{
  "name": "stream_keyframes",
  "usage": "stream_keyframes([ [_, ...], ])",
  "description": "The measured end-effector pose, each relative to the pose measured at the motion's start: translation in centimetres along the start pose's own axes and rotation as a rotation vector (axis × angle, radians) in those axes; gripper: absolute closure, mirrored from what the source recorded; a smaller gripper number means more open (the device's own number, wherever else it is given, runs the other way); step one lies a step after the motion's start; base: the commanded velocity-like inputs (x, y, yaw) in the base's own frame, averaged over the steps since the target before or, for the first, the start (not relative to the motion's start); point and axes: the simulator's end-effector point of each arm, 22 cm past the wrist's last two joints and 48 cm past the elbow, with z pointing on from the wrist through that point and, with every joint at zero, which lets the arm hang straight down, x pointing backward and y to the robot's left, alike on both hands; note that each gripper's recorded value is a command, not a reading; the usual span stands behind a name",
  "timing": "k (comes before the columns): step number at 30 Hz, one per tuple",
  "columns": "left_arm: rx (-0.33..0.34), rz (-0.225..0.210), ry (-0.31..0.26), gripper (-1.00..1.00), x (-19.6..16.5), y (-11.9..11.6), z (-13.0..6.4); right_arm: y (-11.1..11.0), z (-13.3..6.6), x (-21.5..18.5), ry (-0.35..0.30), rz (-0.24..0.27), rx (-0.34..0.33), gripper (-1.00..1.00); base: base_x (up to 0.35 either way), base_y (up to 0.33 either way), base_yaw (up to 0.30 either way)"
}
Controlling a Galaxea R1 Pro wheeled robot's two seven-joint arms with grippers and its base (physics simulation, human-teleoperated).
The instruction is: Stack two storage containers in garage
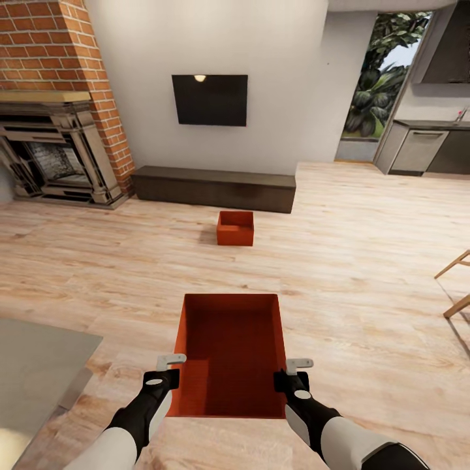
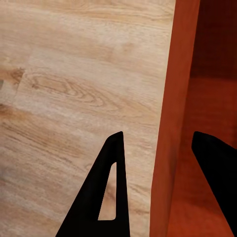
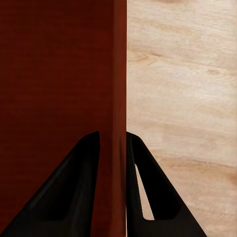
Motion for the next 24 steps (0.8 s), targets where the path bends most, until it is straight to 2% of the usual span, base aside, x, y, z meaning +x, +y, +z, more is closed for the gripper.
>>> stream_keyframes([
  [24,0.001,-0.006,-0.033,1.0,-1.7,0.1,-1.0,-0.1,-0.7,-1.9,-0.036,0.001,0.001,1.0,0.0,0.0,0.0],
])
